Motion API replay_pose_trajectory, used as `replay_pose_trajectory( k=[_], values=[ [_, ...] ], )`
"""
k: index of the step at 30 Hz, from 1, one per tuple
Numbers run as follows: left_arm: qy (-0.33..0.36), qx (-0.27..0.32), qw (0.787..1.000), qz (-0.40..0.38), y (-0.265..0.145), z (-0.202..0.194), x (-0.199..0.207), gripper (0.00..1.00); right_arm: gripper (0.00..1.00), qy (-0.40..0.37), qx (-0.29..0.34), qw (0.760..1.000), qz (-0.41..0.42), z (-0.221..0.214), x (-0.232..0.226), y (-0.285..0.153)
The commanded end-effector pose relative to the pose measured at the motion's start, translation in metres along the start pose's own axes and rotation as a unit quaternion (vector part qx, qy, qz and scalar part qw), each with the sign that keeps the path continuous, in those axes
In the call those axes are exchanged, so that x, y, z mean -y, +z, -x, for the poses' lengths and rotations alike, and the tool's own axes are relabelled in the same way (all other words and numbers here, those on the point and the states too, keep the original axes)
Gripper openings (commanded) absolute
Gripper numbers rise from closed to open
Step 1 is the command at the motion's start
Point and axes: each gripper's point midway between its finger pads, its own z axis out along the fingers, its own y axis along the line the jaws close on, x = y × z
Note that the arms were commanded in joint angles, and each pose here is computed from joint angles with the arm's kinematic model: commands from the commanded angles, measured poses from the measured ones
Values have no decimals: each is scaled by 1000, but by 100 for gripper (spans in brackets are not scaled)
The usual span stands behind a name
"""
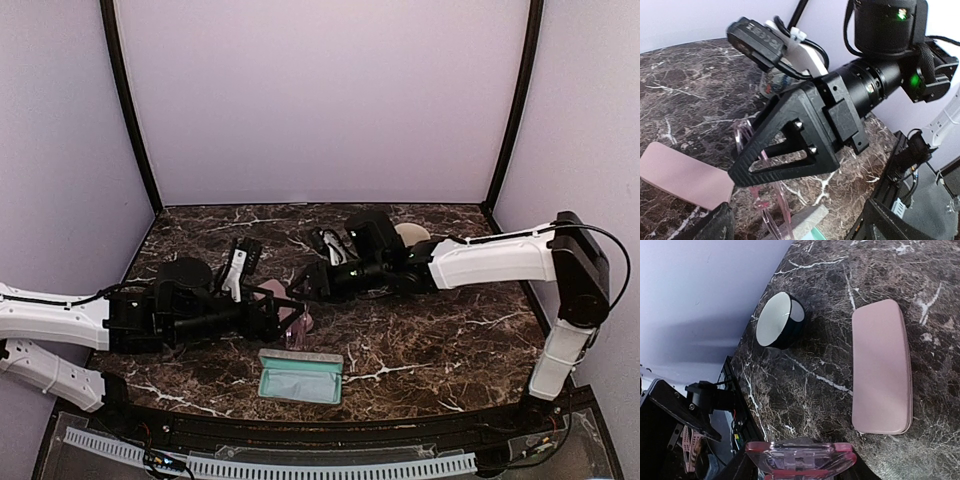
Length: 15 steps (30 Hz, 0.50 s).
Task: Organize the sunglasses
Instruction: Pass from the left arm to the right, then pass from the right arm to the left
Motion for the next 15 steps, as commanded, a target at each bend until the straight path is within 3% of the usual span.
replay_pose_trajectory(
  k=[1, 8, 15],
  values=[
    [-4, -35, 994, -103, -10, -3, 28, 91, 30, -107, -37, 992, 55, 2, -42, -23],
    [-7, -60, 979, -196, -30, -5, 44, 88, 29, -160, -79, 977, 115, -7, -75, -43],
    [-38, -77, 969, -231, -35, -25, 43, 80, 29, -188, -96, 959, 187, -14, -106, -61]
  ],
)
